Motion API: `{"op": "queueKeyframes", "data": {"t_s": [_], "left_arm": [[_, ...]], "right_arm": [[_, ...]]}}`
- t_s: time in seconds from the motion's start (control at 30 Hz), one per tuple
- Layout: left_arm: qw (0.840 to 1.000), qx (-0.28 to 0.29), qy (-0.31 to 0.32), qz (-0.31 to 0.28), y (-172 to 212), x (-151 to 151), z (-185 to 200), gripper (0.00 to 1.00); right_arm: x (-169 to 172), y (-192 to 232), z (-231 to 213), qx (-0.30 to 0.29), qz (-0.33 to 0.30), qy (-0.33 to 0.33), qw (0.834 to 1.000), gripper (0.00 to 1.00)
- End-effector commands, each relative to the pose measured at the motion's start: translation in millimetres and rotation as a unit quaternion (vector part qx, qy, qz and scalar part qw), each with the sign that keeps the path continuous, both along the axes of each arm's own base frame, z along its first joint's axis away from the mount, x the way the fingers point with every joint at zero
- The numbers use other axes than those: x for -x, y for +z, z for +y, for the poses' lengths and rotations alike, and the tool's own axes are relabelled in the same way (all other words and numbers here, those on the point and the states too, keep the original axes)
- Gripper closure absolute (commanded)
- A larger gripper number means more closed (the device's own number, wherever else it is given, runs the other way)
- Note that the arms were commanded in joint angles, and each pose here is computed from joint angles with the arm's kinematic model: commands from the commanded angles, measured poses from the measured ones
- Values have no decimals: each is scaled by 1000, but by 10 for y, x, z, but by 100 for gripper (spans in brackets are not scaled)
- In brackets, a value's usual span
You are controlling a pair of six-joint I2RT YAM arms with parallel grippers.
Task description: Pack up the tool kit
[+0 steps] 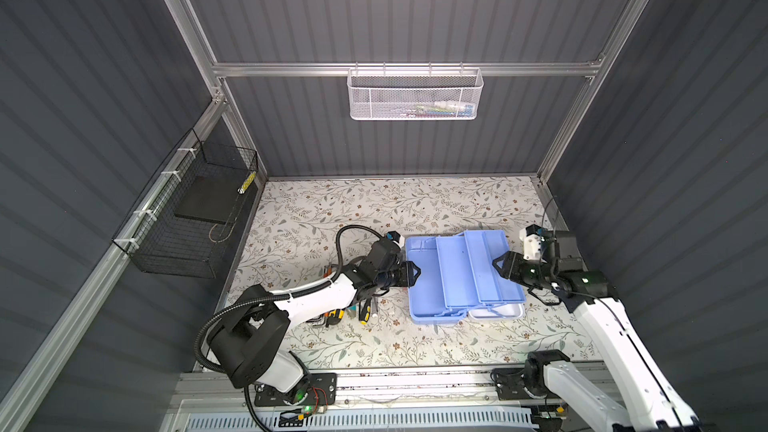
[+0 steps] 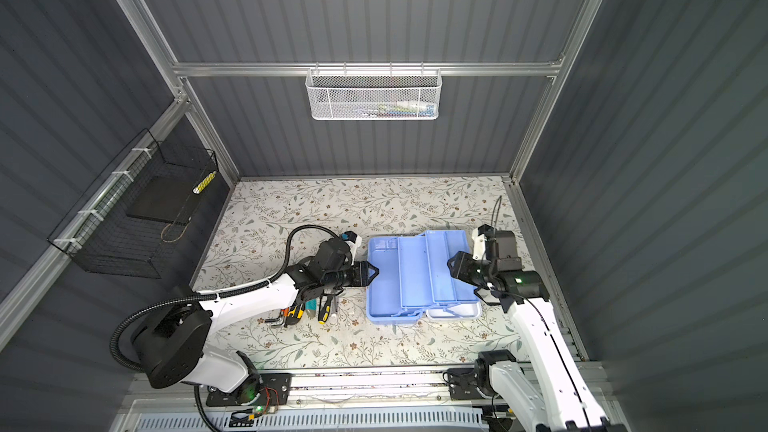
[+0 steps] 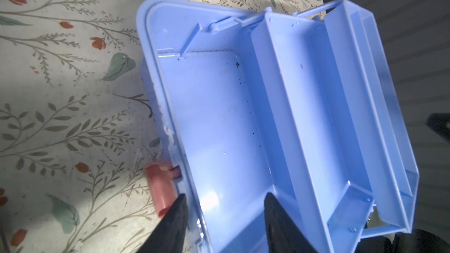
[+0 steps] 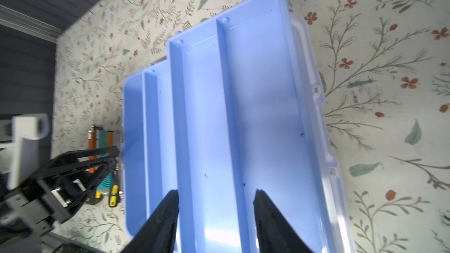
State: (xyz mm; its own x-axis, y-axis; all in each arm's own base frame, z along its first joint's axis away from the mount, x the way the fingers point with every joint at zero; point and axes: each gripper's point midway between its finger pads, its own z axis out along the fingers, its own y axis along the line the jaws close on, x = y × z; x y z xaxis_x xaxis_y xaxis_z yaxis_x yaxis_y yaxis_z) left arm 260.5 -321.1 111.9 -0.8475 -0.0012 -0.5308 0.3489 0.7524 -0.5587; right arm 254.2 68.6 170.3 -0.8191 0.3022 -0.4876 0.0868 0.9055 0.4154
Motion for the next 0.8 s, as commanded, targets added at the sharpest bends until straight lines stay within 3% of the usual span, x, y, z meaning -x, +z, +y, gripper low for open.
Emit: {"op": "queueKeyframes", "data": {"t_s": [0.0,0.17,0.43,0.77], "left_arm": [[1000,-21,-3,-7,-71,87,115,47],[998,-54,-2,-14,-131,176,177,46],[998,-54,-31,-2,-210,326,6,46],[997,-37,-68,-7,-136,307,-468,43]], "right_arm": [[-82,-75,-79,60,12,3,998,46],[-244,-181,34,67,24,22,997,45],[-492,-296,238,51,29,43,997,45],[-810,-103,321,48,-1,48,998,43]]}}
